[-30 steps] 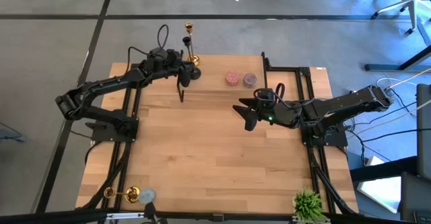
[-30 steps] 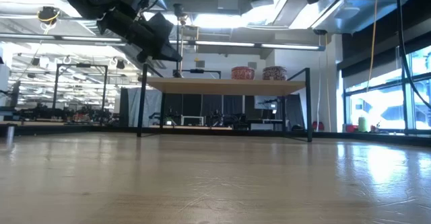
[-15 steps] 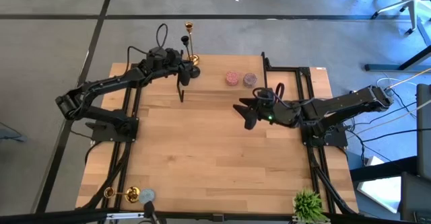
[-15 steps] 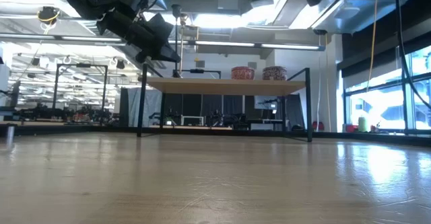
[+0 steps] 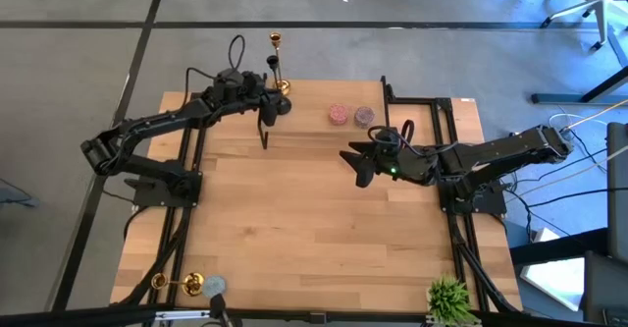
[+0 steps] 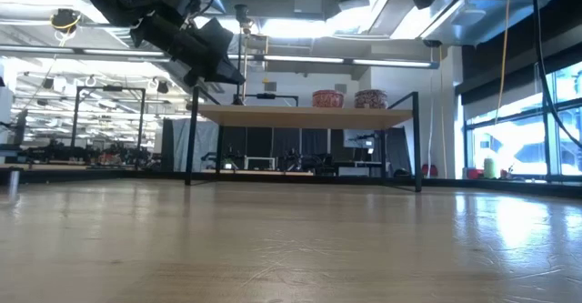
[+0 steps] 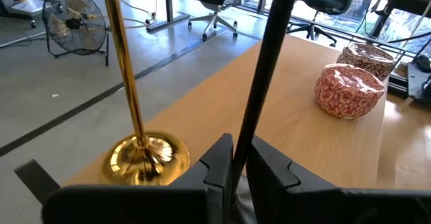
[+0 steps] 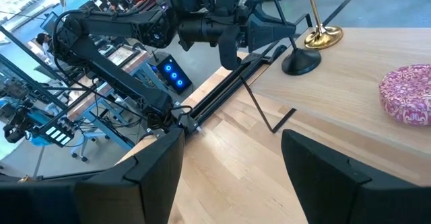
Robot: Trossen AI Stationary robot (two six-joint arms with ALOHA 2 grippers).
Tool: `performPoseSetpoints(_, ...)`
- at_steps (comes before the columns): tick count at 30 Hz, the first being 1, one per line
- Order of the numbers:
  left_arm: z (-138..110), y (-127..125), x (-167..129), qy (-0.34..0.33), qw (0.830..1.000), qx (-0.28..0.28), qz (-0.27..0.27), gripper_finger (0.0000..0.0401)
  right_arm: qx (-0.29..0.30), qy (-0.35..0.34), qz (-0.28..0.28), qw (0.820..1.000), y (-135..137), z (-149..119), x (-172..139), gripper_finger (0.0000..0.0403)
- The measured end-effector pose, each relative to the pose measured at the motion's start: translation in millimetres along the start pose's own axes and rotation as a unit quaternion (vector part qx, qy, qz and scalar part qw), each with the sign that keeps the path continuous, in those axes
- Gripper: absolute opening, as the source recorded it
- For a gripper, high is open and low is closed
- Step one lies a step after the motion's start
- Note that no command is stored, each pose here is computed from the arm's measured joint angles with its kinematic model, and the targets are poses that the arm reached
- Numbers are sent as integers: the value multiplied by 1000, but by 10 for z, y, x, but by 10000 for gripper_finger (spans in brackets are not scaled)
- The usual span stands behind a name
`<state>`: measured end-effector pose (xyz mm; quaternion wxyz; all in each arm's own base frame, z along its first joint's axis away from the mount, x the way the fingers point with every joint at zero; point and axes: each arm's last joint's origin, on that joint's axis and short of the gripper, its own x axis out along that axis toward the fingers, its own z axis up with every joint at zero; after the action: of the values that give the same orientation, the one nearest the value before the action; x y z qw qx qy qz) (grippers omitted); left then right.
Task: Pick & Place candle stick holders
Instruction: Put the gold brass candlestick on the shelf
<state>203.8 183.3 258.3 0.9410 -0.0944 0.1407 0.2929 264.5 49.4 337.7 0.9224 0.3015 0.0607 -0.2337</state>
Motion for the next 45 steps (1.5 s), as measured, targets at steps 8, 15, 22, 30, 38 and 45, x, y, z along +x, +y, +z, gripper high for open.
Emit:
performPoseSetpoints(8, -35, 2, 0, 16, 1000, -3, 1, 78, 0, 0, 0, 1000, -1, 0, 1, 254)
performPoseSetpoints(15, -20, -21, -20, 13, 1000, -1, -1, 126, 0, 0, 0, 1000, -1, 0, 1, 254)
performPoseSetpoints(22, 79, -36, -94, -1, 1000, -7, 1, 169, -1, 0, -1, 1000, -2, -1, 1, 254)
performPoseSetpoints(30, 70, -60, -264, 35, 999, -21, 4, 189, -6, 5, -5, 1000, -13, -12, 1, 254)
performPoseSetpoints(38, 72, -103, -498, 62, 997, -40, -7, 189, -6, 10, -1, 1000, -10, -15, 1, 254)
performPoseSetpoints(45, 15, -199, -676, 106, 986, -107, -69, 188, -11, 43, 25, 999, -1, -40, -1, 254)
